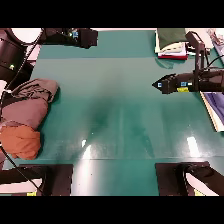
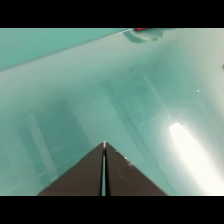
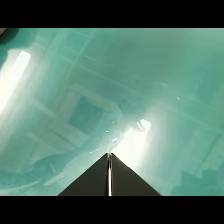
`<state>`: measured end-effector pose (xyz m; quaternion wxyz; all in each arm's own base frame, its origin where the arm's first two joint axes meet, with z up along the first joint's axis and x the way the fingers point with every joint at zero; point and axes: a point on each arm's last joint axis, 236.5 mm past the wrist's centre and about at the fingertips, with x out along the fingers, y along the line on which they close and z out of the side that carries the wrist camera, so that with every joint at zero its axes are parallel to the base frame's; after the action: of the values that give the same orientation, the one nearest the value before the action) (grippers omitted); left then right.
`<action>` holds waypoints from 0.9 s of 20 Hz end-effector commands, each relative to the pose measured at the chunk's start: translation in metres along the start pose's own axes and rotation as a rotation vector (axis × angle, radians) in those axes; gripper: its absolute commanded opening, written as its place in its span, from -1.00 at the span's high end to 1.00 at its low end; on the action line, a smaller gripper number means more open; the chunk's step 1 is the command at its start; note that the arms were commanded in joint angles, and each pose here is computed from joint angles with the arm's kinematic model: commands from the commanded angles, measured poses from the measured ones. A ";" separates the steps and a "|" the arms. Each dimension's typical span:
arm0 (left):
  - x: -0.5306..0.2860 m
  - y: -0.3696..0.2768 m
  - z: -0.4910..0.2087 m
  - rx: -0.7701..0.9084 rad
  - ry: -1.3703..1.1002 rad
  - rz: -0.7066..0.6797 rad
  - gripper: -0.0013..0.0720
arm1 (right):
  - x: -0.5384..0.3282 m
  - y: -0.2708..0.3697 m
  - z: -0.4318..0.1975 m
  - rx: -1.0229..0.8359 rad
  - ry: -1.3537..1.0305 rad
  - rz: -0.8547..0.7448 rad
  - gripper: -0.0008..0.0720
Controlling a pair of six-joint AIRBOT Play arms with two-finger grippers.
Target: Fold the shirts.
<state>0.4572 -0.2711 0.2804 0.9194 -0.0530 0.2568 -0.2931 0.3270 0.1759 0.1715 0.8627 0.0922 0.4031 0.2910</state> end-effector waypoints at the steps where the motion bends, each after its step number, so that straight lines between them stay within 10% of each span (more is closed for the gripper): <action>1: 0.000 0.000 0.003 0.000 -0.014 0.000 0.91 | 0.001 0.002 0.001 -0.001 -0.003 0.004 0.93; 15: 0.000 -0.001 0.011 -0.002 -0.045 -0.004 0.90 | 0.001 0.002 0.001 -0.001 -0.002 0.004 0.93; 18: -0.024 0.057 0.020 0.060 -0.052 0.179 0.91 | 0.001 0.002 0.000 -0.001 -0.001 0.003 0.93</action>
<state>0.4675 -0.2525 0.2921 0.9328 -0.0457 0.2334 -0.2709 0.3271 0.1772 0.1721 0.8629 0.0928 0.4017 0.2924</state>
